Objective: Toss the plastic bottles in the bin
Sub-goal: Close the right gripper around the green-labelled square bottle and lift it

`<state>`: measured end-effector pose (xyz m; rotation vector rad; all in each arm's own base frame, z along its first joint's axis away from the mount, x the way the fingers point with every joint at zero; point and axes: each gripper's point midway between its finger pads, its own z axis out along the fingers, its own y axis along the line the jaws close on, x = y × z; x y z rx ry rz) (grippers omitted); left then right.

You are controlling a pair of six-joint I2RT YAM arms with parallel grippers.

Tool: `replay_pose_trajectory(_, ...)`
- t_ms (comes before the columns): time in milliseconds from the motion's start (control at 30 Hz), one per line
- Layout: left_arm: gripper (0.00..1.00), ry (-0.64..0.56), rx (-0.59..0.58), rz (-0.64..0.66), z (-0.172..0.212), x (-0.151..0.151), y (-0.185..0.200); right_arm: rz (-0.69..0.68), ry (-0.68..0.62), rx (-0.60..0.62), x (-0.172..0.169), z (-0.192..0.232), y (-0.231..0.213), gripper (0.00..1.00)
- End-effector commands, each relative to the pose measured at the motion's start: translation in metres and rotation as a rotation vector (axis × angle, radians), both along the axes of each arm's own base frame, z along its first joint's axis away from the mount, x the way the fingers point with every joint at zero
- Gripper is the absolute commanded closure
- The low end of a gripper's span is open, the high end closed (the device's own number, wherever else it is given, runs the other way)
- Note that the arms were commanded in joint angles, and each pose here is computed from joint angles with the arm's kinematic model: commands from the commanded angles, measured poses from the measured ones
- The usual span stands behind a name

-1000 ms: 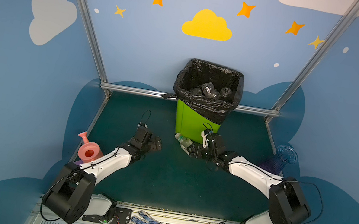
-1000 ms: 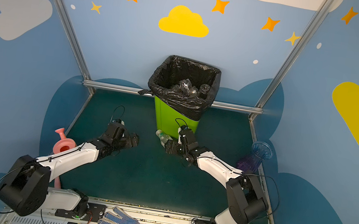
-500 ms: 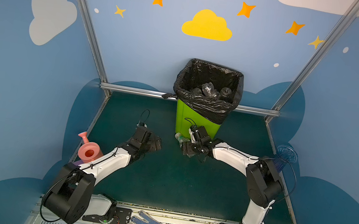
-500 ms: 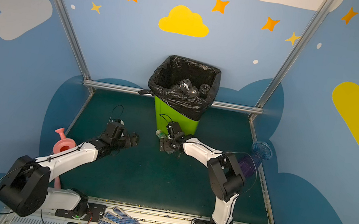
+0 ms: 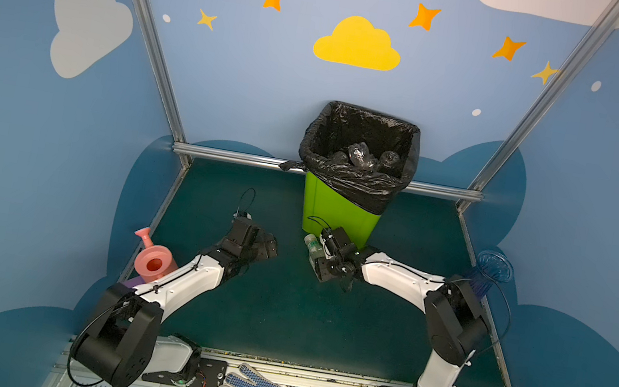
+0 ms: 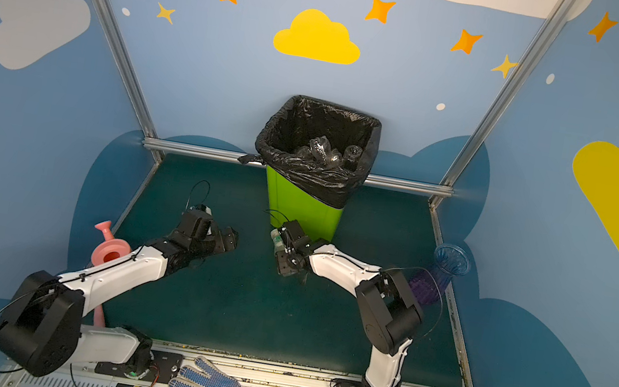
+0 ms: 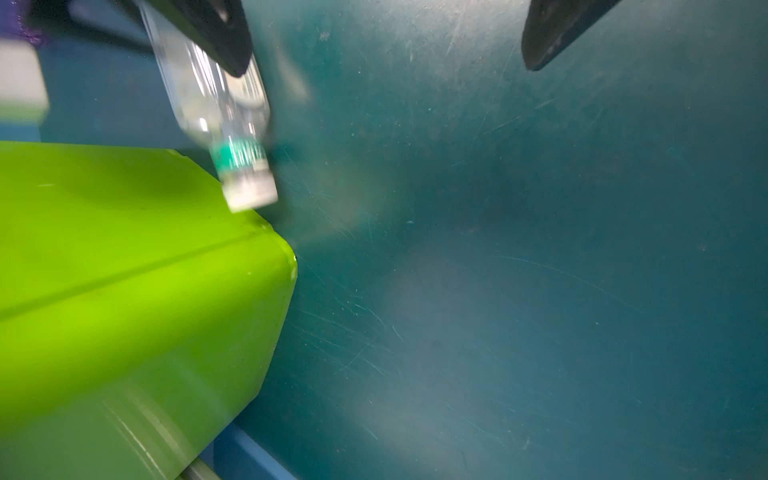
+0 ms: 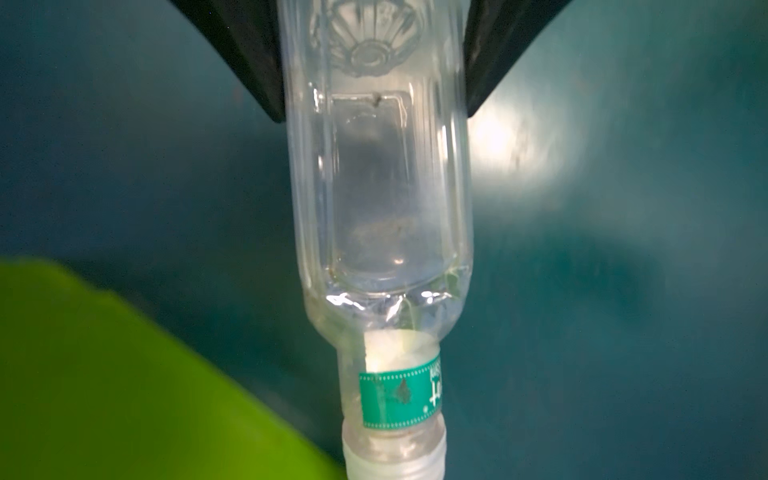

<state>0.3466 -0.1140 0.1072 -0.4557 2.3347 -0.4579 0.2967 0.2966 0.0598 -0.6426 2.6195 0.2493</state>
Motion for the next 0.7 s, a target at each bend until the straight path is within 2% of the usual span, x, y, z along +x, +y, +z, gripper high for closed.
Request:
replay_pose_trajectory(0,0.0,0.0,-0.009,0.008,0.001,-0.004,0.003,-0.032,0.086,-0.05,-0.039,-0.003,-0.028,0.39)
replay_pose_trajectory(100,0.0,0.001,-0.012,0.013,-0.001,-0.005,0.004,-0.065,0.135,-0.072,-0.065,-0.008,-0.053,0.39)
replay_pose_trajectory(267,0.0,0.007,-0.021,0.011,-0.004,-0.006,0.004,-0.082,0.14,-0.072,-0.084,0.004,-0.07,0.28)
replay_pose_trajectory(367,0.0,0.014,-0.028,0.007,-0.006,-0.007,0.002,-0.095,0.107,-0.081,-0.08,0.015,-0.073,0.18)
replay_pose_trajectory(500,0.0,0.019,-0.034,0.006,-0.007,-0.007,0.001,-0.091,0.066,-0.096,-0.068,0.029,-0.069,0.15)
replay_pose_trajectory(667,0.0,0.021,-0.02,0.011,-0.009,-0.009,0.004,-0.047,0.089,-0.141,-0.058,0.026,-0.056,0.13)
